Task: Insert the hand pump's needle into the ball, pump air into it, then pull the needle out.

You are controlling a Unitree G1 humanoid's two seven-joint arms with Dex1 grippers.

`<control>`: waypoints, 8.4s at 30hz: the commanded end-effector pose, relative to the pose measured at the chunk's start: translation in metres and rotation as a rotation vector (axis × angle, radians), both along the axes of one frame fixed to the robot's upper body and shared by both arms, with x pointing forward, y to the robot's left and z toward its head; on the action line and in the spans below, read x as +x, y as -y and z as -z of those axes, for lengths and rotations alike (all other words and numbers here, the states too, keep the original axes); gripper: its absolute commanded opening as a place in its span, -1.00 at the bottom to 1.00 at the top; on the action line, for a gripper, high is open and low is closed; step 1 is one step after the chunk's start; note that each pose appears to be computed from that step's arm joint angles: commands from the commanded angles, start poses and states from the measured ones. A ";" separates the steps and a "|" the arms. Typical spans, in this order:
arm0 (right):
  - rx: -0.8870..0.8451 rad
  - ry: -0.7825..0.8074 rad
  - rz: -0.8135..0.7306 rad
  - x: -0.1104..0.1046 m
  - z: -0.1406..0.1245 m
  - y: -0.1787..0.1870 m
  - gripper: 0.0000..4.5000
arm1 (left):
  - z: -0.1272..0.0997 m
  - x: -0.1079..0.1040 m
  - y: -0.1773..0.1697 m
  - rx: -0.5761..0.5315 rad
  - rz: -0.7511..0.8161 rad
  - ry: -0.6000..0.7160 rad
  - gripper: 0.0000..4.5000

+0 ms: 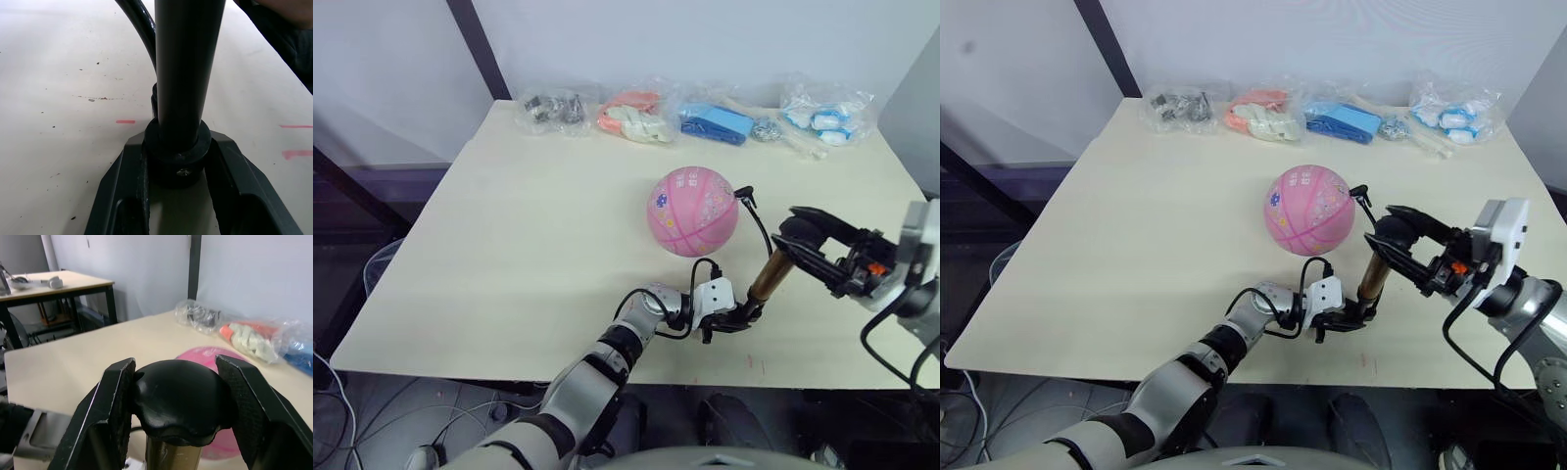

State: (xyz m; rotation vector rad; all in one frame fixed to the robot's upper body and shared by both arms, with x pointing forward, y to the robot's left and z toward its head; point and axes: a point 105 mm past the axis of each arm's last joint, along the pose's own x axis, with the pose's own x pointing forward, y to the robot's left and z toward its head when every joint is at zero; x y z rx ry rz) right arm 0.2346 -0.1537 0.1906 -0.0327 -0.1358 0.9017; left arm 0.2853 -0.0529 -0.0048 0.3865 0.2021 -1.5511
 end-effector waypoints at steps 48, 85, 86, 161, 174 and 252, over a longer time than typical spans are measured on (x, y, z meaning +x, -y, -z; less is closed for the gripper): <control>-0.053 0.180 -0.065 -0.008 -0.103 0.029 -0.06 | 0.039 -0.014 -0.022 0.147 -0.014 -0.095 -0.52; -0.149 -0.165 -0.068 0.000 0.081 -0.011 -0.06 | 0.037 -0.012 -0.021 0.145 -0.016 -0.089 -0.52; -0.156 -0.164 -0.068 0.000 0.085 -0.011 -0.06 | 0.037 -0.012 -0.021 0.146 -0.017 -0.089 -0.52; -0.098 -0.093 -0.078 0.002 0.061 -0.019 -0.06 | 0.040 -0.010 -0.030 0.162 -0.025 -0.098 -0.52; -0.079 0.121 -0.059 0.001 -0.056 0.017 -0.06 | 0.040 -0.011 -0.030 0.161 -0.020 -0.102 -0.52; -0.120 0.031 -0.053 -0.007 -0.046 0.022 -0.06 | 0.042 -0.015 -0.027 0.166 -0.001 -0.094 -0.52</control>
